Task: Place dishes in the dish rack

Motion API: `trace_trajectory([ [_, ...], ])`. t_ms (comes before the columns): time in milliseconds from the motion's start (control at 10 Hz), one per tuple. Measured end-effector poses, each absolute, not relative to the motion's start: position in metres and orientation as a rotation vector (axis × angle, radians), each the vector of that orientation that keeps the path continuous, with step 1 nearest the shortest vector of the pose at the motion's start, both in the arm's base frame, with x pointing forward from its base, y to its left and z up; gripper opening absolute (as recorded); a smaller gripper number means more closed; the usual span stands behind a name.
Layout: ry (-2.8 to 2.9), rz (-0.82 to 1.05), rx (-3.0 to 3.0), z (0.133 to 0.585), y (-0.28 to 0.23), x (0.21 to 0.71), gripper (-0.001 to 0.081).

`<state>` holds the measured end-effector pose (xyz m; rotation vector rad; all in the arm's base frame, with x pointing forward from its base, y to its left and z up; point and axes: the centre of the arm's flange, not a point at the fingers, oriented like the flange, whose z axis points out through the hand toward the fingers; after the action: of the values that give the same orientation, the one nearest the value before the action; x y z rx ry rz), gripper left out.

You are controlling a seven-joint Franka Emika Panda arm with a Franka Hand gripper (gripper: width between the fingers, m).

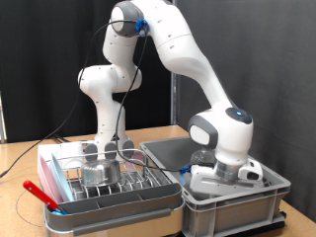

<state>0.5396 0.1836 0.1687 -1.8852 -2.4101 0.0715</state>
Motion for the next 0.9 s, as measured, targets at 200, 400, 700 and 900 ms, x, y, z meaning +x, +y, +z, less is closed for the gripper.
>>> trace_trajectory([
  [200,-2.397,0.072,-1.893,0.1681,0.1835,0.5393,0.0186],
  [400,-2.379,0.078,-1.912,0.1679,0.1829,0.5392,0.0083],
  [700,-2.328,0.058,-1.946,0.1686,0.1809,0.5403,0.0083],
  [900,-2.265,-0.006,-1.969,0.1748,0.1800,0.5428,0.0083],
])
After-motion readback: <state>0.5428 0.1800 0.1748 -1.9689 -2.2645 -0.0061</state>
